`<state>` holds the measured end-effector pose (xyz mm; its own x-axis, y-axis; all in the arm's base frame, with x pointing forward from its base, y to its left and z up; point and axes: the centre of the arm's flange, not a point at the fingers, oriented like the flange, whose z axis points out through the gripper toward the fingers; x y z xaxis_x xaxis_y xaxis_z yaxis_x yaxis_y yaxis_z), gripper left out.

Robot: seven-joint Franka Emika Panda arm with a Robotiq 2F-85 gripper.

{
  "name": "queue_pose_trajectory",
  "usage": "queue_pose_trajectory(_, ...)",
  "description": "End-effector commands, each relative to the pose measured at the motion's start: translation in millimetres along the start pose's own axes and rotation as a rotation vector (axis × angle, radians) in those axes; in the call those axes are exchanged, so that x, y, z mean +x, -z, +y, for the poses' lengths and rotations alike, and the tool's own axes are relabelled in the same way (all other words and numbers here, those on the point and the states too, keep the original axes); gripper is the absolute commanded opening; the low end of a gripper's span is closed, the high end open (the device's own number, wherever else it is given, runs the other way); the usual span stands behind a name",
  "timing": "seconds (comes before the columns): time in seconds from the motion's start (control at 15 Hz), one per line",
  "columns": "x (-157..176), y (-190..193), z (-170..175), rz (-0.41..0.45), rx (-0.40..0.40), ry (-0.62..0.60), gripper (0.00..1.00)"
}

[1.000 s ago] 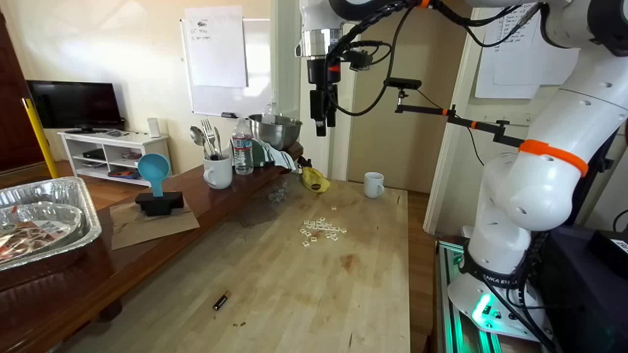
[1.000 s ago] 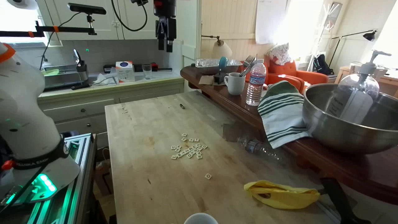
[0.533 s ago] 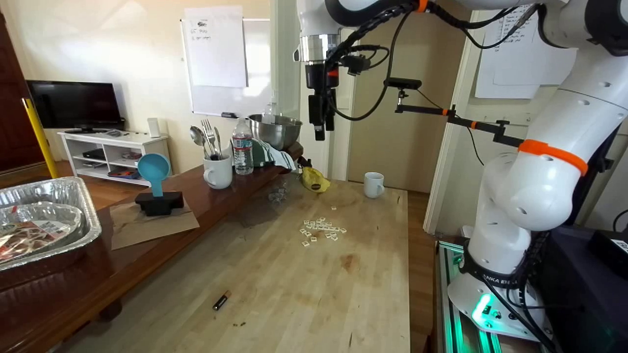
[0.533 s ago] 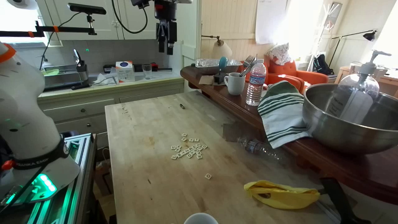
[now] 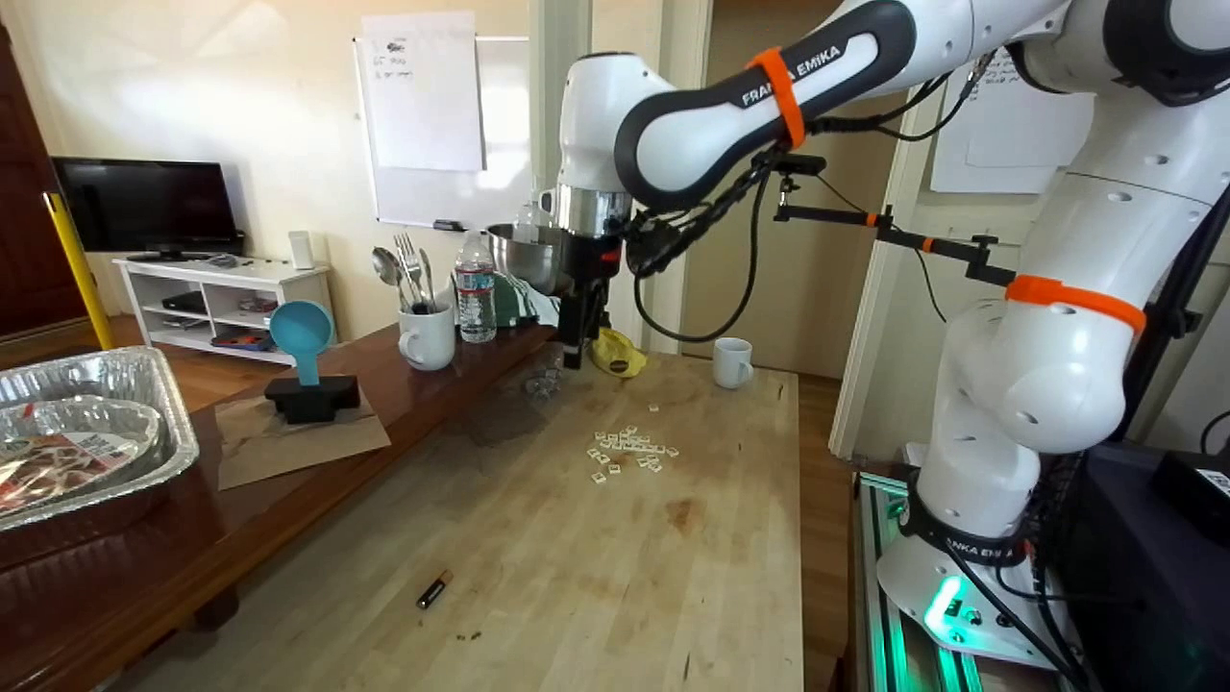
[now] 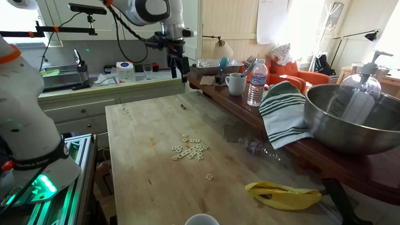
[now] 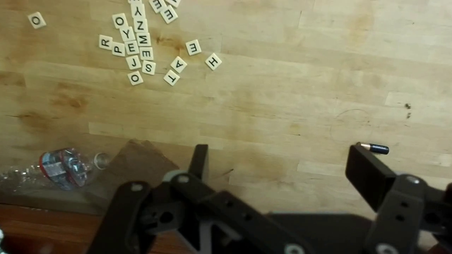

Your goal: Align the small blocks on the table

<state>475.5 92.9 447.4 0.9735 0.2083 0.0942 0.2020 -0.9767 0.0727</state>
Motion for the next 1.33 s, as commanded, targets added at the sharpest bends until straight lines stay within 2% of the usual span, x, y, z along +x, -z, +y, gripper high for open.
queue_pose_trajectory(0.0,-11,-55,-12,0.043,0.026,0.034,1.0)
queue_pose_trajectory(0.47,-37,-120,10,0.061,0.03,-0.009,1.0)
queue_pose_trajectory(0.87,-55,-171,40,-0.016,0.05,-0.03,1.0)
queue_pose_trajectory(1.0,-57,-181,50,-0.057,0.069,-0.05,1.0)
queue_pose_trajectory(1.07,-56,-166,40,-0.04,0.043,-0.04,1.0)
queue_pose_trajectory(1.27,-55,-169,42,-0.045,0.045,-0.041,1.0)
